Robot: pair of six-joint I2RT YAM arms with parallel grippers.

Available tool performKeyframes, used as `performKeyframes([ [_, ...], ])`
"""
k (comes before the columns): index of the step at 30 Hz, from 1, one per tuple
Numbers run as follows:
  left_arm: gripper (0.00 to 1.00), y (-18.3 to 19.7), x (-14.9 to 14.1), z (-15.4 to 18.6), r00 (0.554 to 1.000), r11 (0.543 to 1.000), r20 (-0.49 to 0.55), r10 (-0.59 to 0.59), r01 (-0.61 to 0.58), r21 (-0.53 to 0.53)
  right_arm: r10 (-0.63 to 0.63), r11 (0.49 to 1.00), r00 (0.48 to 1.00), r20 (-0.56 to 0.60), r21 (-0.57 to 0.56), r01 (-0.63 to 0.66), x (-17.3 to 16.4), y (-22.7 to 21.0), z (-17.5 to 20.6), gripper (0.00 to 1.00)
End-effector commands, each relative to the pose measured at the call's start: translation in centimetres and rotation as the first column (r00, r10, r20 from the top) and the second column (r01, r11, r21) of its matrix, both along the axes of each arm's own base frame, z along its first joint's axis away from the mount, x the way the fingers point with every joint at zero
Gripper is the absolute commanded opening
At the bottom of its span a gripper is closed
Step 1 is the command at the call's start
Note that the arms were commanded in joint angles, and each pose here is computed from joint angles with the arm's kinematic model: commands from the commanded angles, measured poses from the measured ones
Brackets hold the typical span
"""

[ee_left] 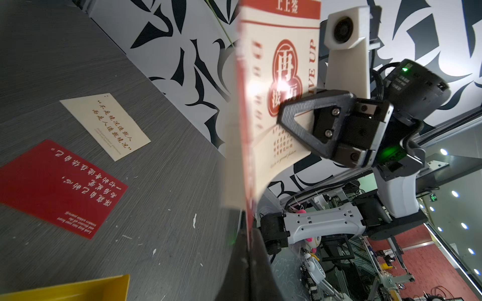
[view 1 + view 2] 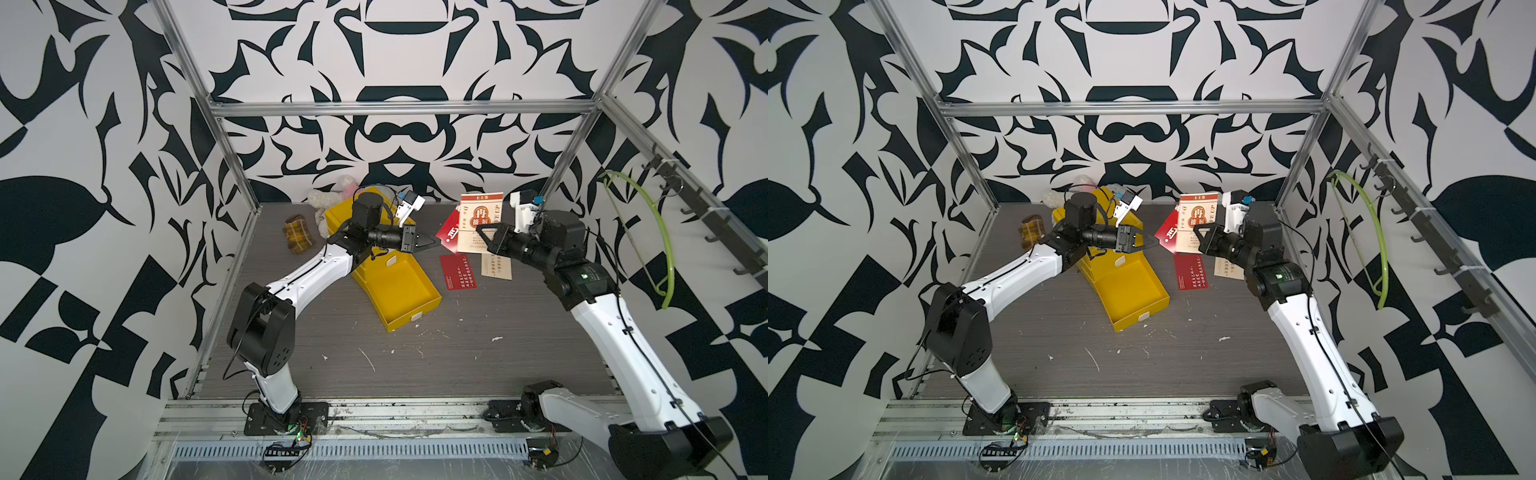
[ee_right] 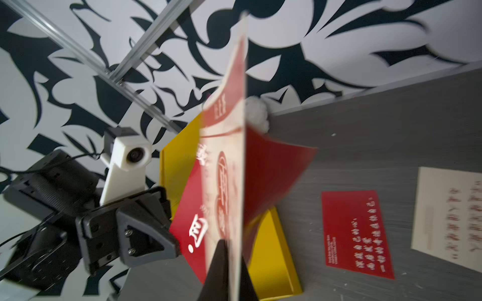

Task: Take the postcards out of the drawer
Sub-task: Place the postcard at the center of the board.

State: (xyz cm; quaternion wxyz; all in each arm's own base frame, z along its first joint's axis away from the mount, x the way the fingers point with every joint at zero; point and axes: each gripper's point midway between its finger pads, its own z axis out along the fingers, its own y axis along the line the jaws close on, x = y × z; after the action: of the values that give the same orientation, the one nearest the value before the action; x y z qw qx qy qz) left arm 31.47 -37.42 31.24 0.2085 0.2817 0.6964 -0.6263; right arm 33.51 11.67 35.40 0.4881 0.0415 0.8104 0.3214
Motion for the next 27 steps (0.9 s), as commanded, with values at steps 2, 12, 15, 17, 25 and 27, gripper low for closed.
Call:
performKeyframes([
  [2, 0.00, 2.3, 0.7, 1.3, 0.998, 0.999, 0.042, 0.049, -0.050, 0.013, -0.154, 0.984, 0.980, 0.124, -0.068, 0.164, 0.1, -3.5, 3.3, 0.06],
  [12, 0.00, 3.0, 0.4, 2.6, 0.995, 0.998, 0.083, 0.063, -0.064, 0.008, -0.145, 0.980, 0.989, -0.036, -0.143, 0.139, 0.9, -3.5, -2.8, 0.03],
  [15, 0.00, 3.1, 0.3, 3.4, 0.992, 0.998, 0.104, 0.067, -0.067, -0.004, -0.134, 0.980, 0.980, -0.146, -0.164, 0.109, 0.4, -3.3, -6.7, 0.02],
  [17, 0.00, 3.2, 0.3, 3.8, 0.990, 0.998, 0.118, 0.070, -0.069, -0.011, -0.120, 0.982, 0.967, -0.225, -0.173, 0.081, -0.1, -3.1, -9.3, 0.00],
  [25, 0.00, 3.3, 0.8, 4.1, 0.984, 0.995, 0.148, 0.102, -0.100, -0.022, 0.012, 1.000, 0.866, -0.499, -0.017, -0.024, -3.2, -0.4, -18.8, 0.01],
  [27, 0.00, 3.3, 0.9, 3.9, 0.985, 0.995, 0.142, 0.103, -0.101, -0.023, 0.051, 0.999, 0.839, -0.541, 0.033, -0.039, -3.7, 0.4, -20.6, 0.01],
])
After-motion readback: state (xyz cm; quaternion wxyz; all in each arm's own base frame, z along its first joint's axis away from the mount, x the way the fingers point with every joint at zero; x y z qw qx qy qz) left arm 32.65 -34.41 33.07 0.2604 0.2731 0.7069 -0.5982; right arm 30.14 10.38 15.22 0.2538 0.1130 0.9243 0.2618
